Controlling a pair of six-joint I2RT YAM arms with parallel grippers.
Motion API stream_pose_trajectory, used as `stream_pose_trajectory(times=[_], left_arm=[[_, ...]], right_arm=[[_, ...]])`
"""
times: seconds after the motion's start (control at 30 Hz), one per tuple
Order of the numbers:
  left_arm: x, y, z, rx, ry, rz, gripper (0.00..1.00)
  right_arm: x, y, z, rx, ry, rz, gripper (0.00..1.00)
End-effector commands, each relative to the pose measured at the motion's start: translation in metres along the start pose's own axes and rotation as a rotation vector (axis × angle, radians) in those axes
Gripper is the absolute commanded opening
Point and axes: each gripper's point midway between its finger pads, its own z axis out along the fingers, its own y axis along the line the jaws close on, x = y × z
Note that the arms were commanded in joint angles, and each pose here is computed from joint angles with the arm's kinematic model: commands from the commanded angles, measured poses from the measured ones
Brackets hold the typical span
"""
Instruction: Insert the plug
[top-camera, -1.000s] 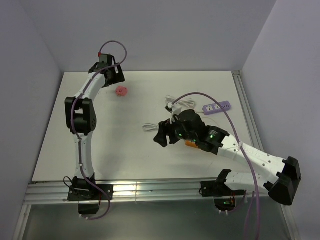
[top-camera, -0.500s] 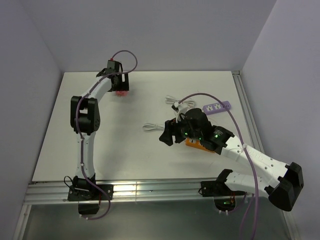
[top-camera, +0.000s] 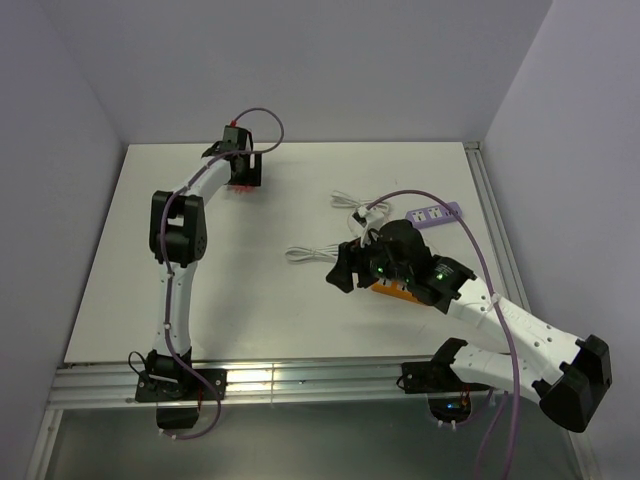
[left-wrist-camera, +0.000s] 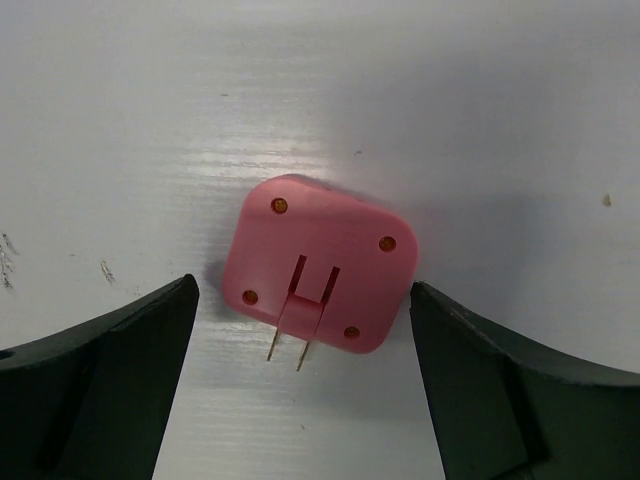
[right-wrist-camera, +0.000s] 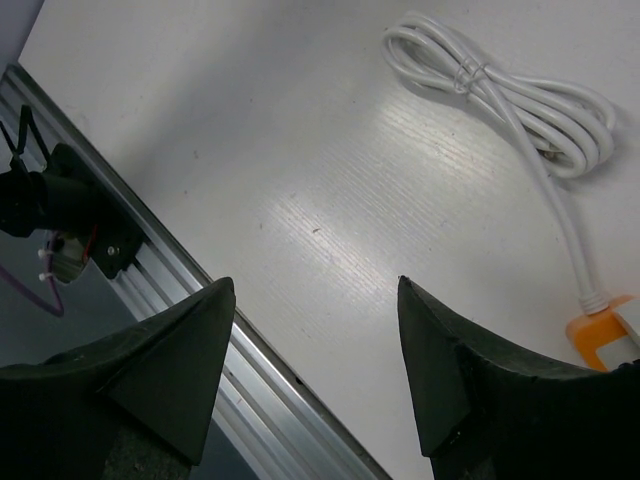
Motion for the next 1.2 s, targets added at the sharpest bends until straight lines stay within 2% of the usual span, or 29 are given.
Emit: stream_pose_trajectory(times=[0.0,0.2,0.27,0.3,0.33,0.4,0.53,0.6,0.63,0.67,0.7,0.77,0.9,0.93,1.03,1.1,1.13,1.17], left_arm=[[-0.02,0.003,0.001,-0.015,-0.05,0.022,0.91],[-0.015,0.002,0.005,-0.011,-0.042,0.026,0.85],[-0.015,0.001,0.004,-0.008,-0.043,0.018,0.77],[-0.014,0.001,0.003,-0.008,-0.042,0.014,0.72],[-0.013,0.001,0.001,-0.008,-0.039,0.009,0.63],[-0.009,0.001,0.0,-0.007,-0.033,-0.01,0.54],[-0.026,0.012,-0.031,-0.06,-0.098,-0.082,0.29],[-0.028,0.014,-0.044,-0.089,-0.107,-0.128,0.2],[-0.04,0.015,-0.063,-0.087,-0.138,-0.145,0.08],[-0.044,0.014,-0.072,-0.085,-0.153,-0.162,0.0],[-0.042,0.01,-0.081,-0.085,-0.157,-0.162,0.0],[-0.061,0.007,-0.119,-0.066,-0.231,-0.174,0.0],[-0.065,-0.029,-0.18,0.008,-0.289,-0.14,0.0],[-0.072,-0.035,-0.206,0.036,-0.331,-0.139,0.0],[-0.064,-0.082,-0.261,0.22,-0.377,-0.063,0.0],[-0.038,-0.118,-0.284,0.376,-0.361,0.006,0.0],[-0.044,-0.123,-0.316,0.437,-0.433,0.013,0.0],[-0.021,-0.133,-0.317,0.48,-0.412,0.052,0.0]], right_arm=[[-0.006,-0.001,-0.002,-0.011,-0.027,-0.019,0.73],[-0.009,-0.003,-0.001,-0.004,-0.03,-0.019,0.72],[-0.01,-0.003,-0.001,-0.007,-0.034,-0.02,0.72],[-0.011,-0.003,-0.001,-0.007,-0.036,-0.02,0.72],[-0.011,-0.005,0.0,-0.003,-0.031,-0.018,0.72],[-0.013,-0.005,0.002,-0.001,-0.029,-0.015,0.72],[-0.024,-0.008,0.004,0.034,-0.048,0.025,0.71],[-0.037,-0.009,0.002,0.055,-0.082,0.061,0.7],[-0.039,-0.009,0.002,0.057,-0.084,0.072,0.7],[-0.043,-0.01,0.001,0.059,-0.091,0.085,0.7],[-0.049,-0.008,0.001,0.055,-0.098,0.087,0.7],[-0.06,-0.011,-0.003,0.072,-0.114,0.109,0.7],[-0.071,-0.028,-0.009,0.101,-0.126,0.168,0.68],[-0.075,-0.03,-0.011,0.091,-0.139,0.175,0.68],[-0.079,-0.04,-0.015,0.077,-0.13,0.2,0.68],[-0.086,-0.042,-0.017,0.088,-0.12,0.209,0.68],[-0.086,-0.042,-0.019,0.091,-0.109,0.225,0.67],[-0.091,-0.038,-0.02,0.077,-0.116,0.252,0.67]])
